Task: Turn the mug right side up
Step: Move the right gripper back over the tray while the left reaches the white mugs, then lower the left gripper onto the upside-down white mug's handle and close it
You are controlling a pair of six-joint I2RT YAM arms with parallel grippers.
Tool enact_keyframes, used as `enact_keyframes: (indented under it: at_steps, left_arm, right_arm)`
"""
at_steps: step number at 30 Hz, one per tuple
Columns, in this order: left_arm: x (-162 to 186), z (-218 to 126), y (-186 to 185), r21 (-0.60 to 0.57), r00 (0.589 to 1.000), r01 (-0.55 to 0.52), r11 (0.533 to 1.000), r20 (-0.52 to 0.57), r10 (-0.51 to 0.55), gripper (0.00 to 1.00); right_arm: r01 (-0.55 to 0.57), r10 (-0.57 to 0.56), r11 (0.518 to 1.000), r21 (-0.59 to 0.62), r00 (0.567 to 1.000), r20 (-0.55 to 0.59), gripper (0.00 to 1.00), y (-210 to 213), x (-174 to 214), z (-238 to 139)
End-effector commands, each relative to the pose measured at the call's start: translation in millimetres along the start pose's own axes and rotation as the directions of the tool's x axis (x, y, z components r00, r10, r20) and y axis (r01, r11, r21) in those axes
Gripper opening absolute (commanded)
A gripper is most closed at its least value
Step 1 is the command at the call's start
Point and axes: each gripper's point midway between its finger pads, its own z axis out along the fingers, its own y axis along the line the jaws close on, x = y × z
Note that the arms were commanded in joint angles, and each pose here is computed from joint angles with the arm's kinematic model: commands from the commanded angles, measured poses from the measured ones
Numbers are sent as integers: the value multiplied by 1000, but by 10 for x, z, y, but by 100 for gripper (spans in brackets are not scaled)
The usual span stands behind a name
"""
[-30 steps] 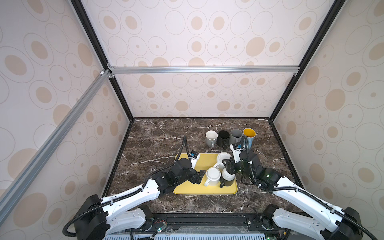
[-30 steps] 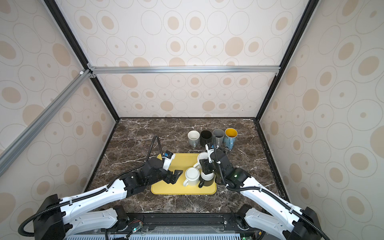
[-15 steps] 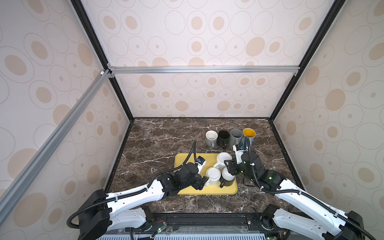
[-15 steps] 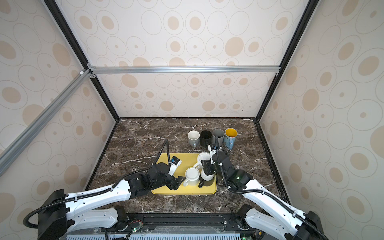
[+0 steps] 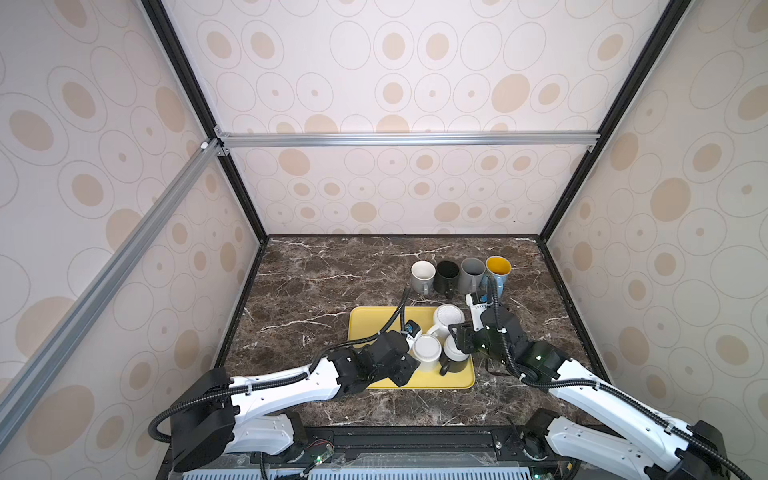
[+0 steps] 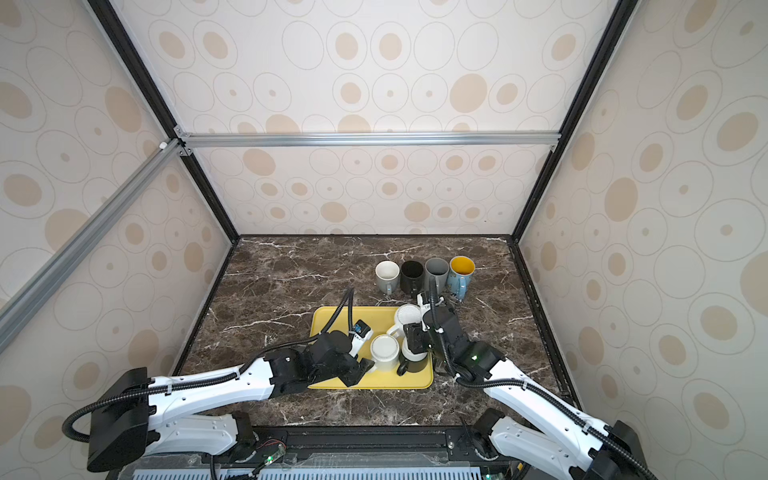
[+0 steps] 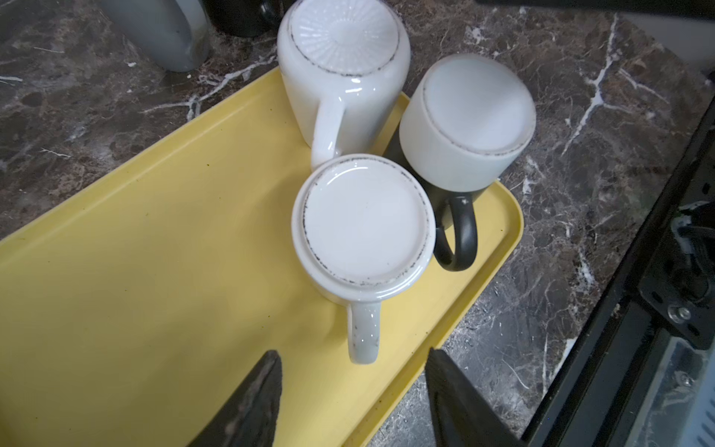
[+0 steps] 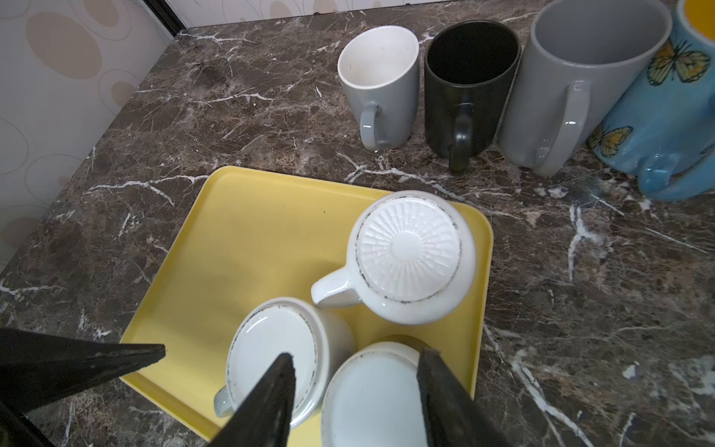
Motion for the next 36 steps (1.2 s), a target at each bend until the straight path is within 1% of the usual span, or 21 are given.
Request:
enact_keyframes:
  at_steps: [1,11,16,19,28,36]
  left_arm:
    - [-135,-2,-89,12,1000,-3,1000,20,3,59]
    - [-53,251,-194,38,996,-60,997,-60,63,56]
    - [9,369,-234,49,989,-87,995,-119,92,50]
    - [38,411,-233,45,984,-96,994,-143,101,47]
    - [46,466,-205,22,982,-97,995,-161,99,40]
    - [58,496,-155,-6,979,-102,995,-178,99,32]
  right_arm:
    - [-6,6,1000,-3,1000,-14,54,-4,60,8]
    - [3,-3,1000,3,1000,-18,54,-18,87,45]
    - [2,-2,1000,8,1000,-16,54,-23,84,62]
    - [2,-2,1000,11,1000,-13,54,-27,78,68]
    - [4,-4,1000,9,1000,-15,54,-21,83,88]
    - [1,-1,1000,7,1000,-9,54,-17,68,85]
